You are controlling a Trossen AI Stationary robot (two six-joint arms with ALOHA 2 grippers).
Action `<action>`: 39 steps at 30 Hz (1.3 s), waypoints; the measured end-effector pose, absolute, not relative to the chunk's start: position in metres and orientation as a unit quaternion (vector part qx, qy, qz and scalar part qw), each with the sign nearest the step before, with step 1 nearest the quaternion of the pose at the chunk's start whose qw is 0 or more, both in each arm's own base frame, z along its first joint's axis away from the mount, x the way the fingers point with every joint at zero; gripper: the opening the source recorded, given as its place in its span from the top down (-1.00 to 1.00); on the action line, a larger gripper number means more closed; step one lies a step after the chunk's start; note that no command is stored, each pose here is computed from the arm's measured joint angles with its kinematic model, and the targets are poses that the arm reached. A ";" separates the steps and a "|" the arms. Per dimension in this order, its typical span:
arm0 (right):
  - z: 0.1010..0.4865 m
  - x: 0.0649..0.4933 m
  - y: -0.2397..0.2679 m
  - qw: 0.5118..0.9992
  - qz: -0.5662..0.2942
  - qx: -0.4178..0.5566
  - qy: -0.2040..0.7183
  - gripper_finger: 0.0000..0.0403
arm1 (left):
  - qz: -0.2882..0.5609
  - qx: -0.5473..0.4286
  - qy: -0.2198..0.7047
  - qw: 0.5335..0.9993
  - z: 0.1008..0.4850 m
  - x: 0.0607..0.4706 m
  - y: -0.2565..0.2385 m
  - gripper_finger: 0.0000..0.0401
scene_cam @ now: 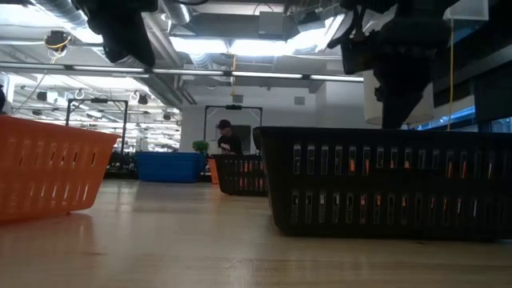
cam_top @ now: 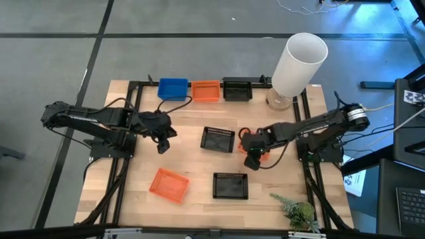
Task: Stack baskets by color
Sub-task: Stack the middle orange bin on the top orange bin
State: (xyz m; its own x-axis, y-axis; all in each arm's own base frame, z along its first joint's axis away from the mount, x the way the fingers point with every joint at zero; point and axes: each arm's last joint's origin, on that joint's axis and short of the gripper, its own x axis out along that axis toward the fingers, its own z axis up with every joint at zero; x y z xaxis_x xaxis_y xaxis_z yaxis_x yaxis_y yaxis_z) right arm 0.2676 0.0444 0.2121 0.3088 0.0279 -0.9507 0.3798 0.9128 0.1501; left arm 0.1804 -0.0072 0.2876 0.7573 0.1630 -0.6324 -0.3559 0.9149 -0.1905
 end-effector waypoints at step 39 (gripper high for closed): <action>0.183 0.287 0.043 0.731 -0.192 0.158 0.636 0.98 | 0.144 -0.149 0.324 0.923 0.287 0.180 -0.007 0.81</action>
